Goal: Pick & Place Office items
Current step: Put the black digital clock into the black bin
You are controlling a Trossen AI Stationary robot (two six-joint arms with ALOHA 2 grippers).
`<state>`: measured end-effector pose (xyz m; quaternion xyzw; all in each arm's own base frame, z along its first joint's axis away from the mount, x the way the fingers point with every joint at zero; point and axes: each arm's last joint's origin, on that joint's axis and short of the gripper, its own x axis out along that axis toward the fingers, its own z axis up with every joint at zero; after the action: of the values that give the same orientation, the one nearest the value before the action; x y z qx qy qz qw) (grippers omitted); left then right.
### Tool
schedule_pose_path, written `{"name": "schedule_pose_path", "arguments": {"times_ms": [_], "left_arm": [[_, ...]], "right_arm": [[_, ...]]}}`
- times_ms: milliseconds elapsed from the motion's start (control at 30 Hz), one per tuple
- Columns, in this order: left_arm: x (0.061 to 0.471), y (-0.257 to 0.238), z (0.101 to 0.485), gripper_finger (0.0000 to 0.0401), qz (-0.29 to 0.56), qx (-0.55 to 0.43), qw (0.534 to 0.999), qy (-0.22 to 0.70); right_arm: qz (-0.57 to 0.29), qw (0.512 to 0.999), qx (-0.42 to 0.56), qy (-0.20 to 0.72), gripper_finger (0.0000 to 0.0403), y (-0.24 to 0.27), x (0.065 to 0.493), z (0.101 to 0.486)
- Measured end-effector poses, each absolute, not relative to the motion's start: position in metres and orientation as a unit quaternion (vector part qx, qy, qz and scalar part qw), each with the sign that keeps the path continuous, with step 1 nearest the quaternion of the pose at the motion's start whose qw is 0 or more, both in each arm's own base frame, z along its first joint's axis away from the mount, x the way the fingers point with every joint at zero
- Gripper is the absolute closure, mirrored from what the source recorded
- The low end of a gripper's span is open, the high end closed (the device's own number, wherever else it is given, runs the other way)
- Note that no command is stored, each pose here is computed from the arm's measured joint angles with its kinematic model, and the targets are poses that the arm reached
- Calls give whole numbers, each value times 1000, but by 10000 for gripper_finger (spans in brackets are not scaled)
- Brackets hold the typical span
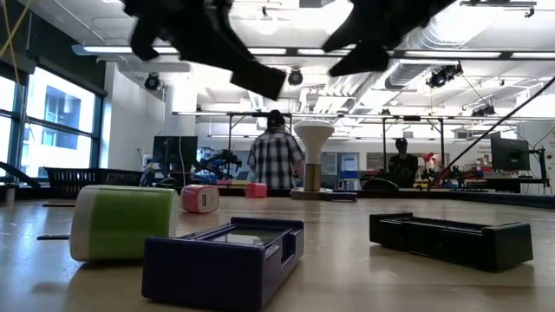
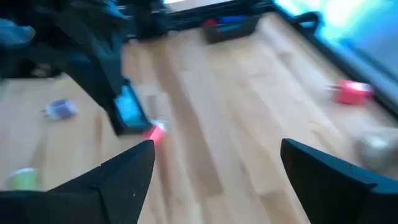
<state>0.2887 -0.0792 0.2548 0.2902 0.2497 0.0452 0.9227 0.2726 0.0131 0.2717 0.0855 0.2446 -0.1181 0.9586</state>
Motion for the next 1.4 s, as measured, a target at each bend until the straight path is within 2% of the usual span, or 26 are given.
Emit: {"name": "schedule_pose_path", "arguments": {"times_ms": [100,200,367,467,667,900,1100,1400], "left_arm": [[271,-76,269,348,80,239,934,252],[247,-69,284,348,175,168,938,249],[199,-43,293,348,343,92,898,261],[178,-26,294,348,387,7,883,266],[164,11,293,348,475,-135,829,263],[147,32,285,348,535,-188,761,315],[143,39,282,347,563,-194,740,314],[133,53,248,347,610,-199,695,324]], "right_arm": [[-164,953,79,241,66,20,261,278],[-188,947,79,247,66,27,254,278],[-189,944,69,263,66,41,252,265],[-194,940,67,273,66,46,250,256],[-214,939,66,262,66,46,248,249],[-213,937,73,266,66,48,244,237],[-201,939,67,271,66,54,240,227],[-199,939,63,274,66,55,239,226]]}}
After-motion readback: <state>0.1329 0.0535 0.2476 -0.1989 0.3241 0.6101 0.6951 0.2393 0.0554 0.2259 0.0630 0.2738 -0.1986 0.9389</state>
